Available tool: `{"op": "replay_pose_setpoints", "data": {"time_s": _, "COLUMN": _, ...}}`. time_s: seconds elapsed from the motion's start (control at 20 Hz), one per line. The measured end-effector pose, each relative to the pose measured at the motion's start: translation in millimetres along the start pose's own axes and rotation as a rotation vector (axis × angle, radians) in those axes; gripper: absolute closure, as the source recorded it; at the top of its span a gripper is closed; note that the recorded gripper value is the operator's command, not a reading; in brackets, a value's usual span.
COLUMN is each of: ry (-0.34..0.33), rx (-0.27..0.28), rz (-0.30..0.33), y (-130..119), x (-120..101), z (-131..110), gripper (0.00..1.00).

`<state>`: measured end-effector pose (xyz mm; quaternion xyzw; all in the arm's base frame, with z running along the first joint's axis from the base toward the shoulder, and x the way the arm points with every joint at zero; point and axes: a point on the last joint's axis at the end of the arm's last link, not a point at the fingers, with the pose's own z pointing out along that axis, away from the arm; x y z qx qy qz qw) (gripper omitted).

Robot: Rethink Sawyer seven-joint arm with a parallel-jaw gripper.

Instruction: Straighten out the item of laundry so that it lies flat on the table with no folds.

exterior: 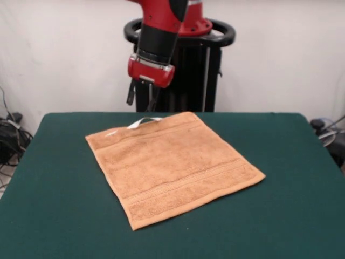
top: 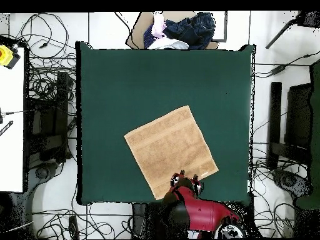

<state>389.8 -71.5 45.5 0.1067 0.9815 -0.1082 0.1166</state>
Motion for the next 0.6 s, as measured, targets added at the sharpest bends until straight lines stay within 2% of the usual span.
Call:
{"op": "replay_pose_setpoints", "data": {"time_s": 0.35, "ry": -0.074, "rx": -0.029, "rz": -0.031, "y": 22, "x": -8, "z": -1, "gripper": 0.0}}
{"op": "replay_pose_setpoints", "data": {"time_s": 0.6, "ry": -0.108, "rx": -0.032, "rz": -0.038, "y": 27, "x": -18, "z": -15, "gripper": 0.0}}
